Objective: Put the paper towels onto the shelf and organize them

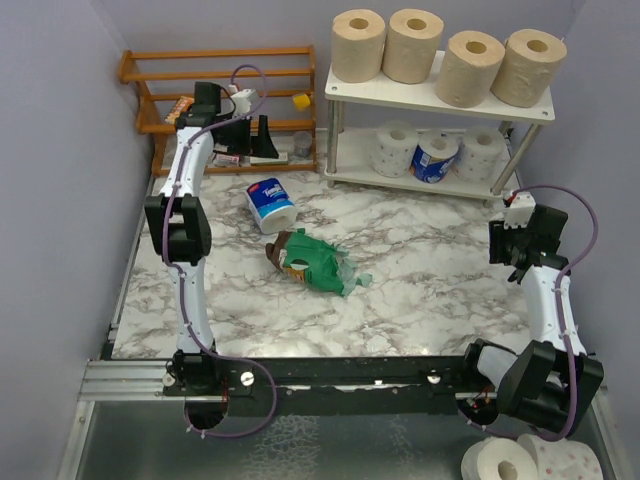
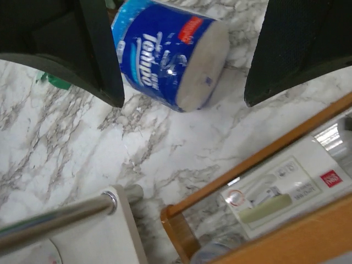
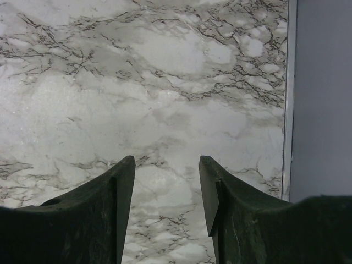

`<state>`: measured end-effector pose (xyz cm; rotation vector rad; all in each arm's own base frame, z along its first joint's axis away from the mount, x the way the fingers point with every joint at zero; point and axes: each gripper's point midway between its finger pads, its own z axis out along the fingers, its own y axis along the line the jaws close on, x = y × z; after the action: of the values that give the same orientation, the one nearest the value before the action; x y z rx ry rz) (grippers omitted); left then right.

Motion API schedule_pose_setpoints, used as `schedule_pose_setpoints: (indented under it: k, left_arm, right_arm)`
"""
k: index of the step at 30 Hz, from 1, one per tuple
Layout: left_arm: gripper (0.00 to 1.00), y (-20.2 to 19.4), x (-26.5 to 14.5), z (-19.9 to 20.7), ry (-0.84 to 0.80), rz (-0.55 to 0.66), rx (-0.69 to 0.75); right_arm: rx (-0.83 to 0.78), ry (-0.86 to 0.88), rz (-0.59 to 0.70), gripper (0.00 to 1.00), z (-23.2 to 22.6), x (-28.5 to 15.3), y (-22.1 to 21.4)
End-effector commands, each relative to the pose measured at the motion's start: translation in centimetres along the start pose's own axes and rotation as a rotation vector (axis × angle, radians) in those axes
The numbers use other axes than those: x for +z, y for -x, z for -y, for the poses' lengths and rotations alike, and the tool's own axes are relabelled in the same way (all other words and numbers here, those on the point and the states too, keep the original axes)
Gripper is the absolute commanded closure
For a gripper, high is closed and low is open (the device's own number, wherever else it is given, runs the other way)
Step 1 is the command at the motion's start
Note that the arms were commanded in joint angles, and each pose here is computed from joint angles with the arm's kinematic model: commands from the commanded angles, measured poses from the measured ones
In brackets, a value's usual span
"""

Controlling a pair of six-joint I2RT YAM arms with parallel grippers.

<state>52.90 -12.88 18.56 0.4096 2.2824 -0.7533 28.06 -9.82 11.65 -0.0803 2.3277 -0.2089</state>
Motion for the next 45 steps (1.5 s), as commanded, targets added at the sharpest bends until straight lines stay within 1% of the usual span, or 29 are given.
schedule_pose_setpoints:
  k: [1, 2, 7, 10, 14, 17, 22, 26, 29, 30, 31, 32, 33, 37, 41, 45]
  left_arm:
    - [0.03, -2.6, -2.1, -0.7, -0.246, -0.142, -0.061]
    - [0.01, -2.9, -1.7, -1.7, -0.212, -0.154, -0.03]
    - [0.02, -5.0, -1.1, -4.0, -0.141, -0.213, 0.114]
    - [0.04, -6.2, -1.0, -4.7, -0.121, -0.253, 0.13]
    - [0.06, -7.8, -1.1, -4.4, -0.15, -0.295, 0.132]
    - [0.16, -8.8, -1.1, -4.3, -0.163, -0.327, 0.12]
    - [0.28, -10.5, -1.5, -2.9, -0.239, -0.389, 0.12]
    - [0.45, -10.7, -2.0, -1.6, -0.27, -0.401, 0.128]
    - [0.52, -11.1, -2.5, -0.5, -0.281, -0.416, 0.155]
    - [0.56, -11.0, -2.8, -0.2, -0.28, -0.419, 0.168]
    - [0.65, -11.0, -3.1, 0.1, -0.277, -0.421, 0.183]
    - [0.87, -10.9, -3.3, 0.4, -0.271, -0.423, 0.199]
    - [1.0, -10.7, -3.6, 0.5, -0.259, -0.425, 0.213]
    - [1.0, -10.4, -4.6, 1.3, -0.246, -0.426, 0.255]
    - [1.0, -9.9, -5.6, 2.9, -0.228, -0.431, 0.328]
    - [1.0, -6.0, -8.4, 5.4, -0.173, -0.328, 0.444]
  right_arm:
    - [-0.005, -0.008, 0.022, 0.49, 0.4, -0.3, 0.6]
    - [-0.005, -0.007, 0.022, 0.49, 0.3, -0.3, 0.6]
    - [-0.004, 0.0, 0.012, 0.49, 0.3, -0.1, 0.4]
    - [-0.003, 0.0, 0.009, 0.49, 0.3, -0.1, 0.4]
    - [-0.003, -0.002, 0.01, 0.49, 0.3, -0.1, 0.4]
    - [-0.002, -0.001, 0.008, 0.49, 0.3, 0.0, 0.4]
    - [-0.002, 0.001, 0.006, 0.49, 0.2, 0.0, 0.3]
    - [-0.002, 0.0, 0.007, 0.49, 0.3, 0.0, 0.4]
    - [-0.002, 0.002, 0.007, 0.49, 0.2, 0.0, 0.3]
    - [-0.003, 0.002, 0.007, 0.49, 0.2, 0.0, 0.4]
    - [-0.004, 0.002, 0.008, 0.49, 0.2, 0.0, 0.4]
    - [-0.004, 0.003, 0.006, 0.49, 0.2, 0.0, 0.3]
    - [-0.003, 0.002, 0.007, 0.49, 0.3, 0.0, 0.3]
    - [-0.004, 0.003, 0.008, 0.49, 0.2, 0.0, 0.4]
    - [-0.004, 0.003, 0.008, 0.49, 0.2, 0.0, 0.4]
    - [-0.004, 0.003, 0.007, 0.49, 0.2, 0.0, 0.3]
